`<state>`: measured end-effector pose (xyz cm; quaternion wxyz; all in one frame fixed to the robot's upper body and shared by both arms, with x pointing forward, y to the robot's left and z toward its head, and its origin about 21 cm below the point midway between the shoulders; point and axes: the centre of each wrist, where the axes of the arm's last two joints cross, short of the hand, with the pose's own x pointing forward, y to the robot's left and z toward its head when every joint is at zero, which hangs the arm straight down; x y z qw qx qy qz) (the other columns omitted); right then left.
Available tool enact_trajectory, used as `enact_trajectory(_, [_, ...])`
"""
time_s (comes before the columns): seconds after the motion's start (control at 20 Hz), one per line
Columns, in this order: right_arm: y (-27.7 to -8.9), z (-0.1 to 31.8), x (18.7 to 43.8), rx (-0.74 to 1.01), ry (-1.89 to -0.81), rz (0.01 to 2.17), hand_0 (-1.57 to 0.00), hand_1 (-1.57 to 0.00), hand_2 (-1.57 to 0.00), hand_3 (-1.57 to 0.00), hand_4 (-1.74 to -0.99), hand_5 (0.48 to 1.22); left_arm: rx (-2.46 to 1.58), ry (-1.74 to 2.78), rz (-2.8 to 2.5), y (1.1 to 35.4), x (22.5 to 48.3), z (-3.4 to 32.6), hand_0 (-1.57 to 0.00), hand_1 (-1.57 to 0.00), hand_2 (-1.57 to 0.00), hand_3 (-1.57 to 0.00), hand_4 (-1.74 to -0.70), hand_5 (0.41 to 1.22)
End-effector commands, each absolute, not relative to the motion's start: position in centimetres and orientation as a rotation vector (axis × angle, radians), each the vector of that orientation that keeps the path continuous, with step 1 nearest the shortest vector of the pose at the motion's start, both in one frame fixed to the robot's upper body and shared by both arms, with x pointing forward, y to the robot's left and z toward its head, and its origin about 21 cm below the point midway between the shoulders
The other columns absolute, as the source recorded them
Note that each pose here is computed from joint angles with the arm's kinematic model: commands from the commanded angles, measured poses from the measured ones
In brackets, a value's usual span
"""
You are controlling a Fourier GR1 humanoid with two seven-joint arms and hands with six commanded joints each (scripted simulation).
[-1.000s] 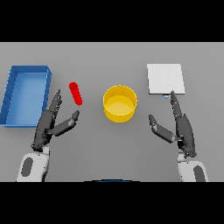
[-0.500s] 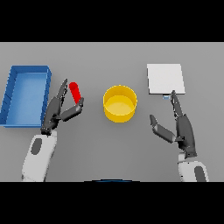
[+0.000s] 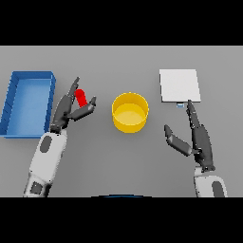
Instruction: Pick up the red beaker and tilt it to pour out 1 green nut into yellow bowl. Pick up the yellow bowl and place it on the metallic measuring scale.
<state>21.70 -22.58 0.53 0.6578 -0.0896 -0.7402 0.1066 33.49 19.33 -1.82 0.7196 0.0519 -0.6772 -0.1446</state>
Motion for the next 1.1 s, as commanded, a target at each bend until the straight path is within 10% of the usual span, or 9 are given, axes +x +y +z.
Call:
enact_trajectory(0.0, [-22.6,0.8,21.6,-0.199,-1.699,0.246,0.00,0.00,0.00,0.00,-1.268,0.641,0.111,-1.503,-0.324,19.1,33.9,-1.7,0.00,0.00,0.00,0.00,-1.29,0.683])
enact_trajectory(0.4, [-23.0,0.9,21.6,-0.220,-1.681,0.249,0.00,0.00,0.00,0.00,-1.259,0.642,0.047,-1.544,-0.256,18.1,34.9,-2.6,0.00,-0.03,-0.07,-0.03,-1.38,0.724])
enact_trajectory(0.75, [-22.8,0.9,21.7,-0.222,-1.682,0.241,0.00,0.00,0.00,0.00,-1.252,0.644,0.084,-1.541,-0.262,17.3,35.8,-2.4,-1.11,-1.12,-1.14,-0.97,-1.60,1.078])
enact_trajectory(1.05, [-22.7,0.7,21.2,-0.212,-1.687,0.236,0.00,0.00,0.00,0.00,-1.257,0.643,0.085,-1.549,-0.249,17.1,35.8,-2.2,-1.45,-1.45,-1.46,-1.41,-1.59,1.151])
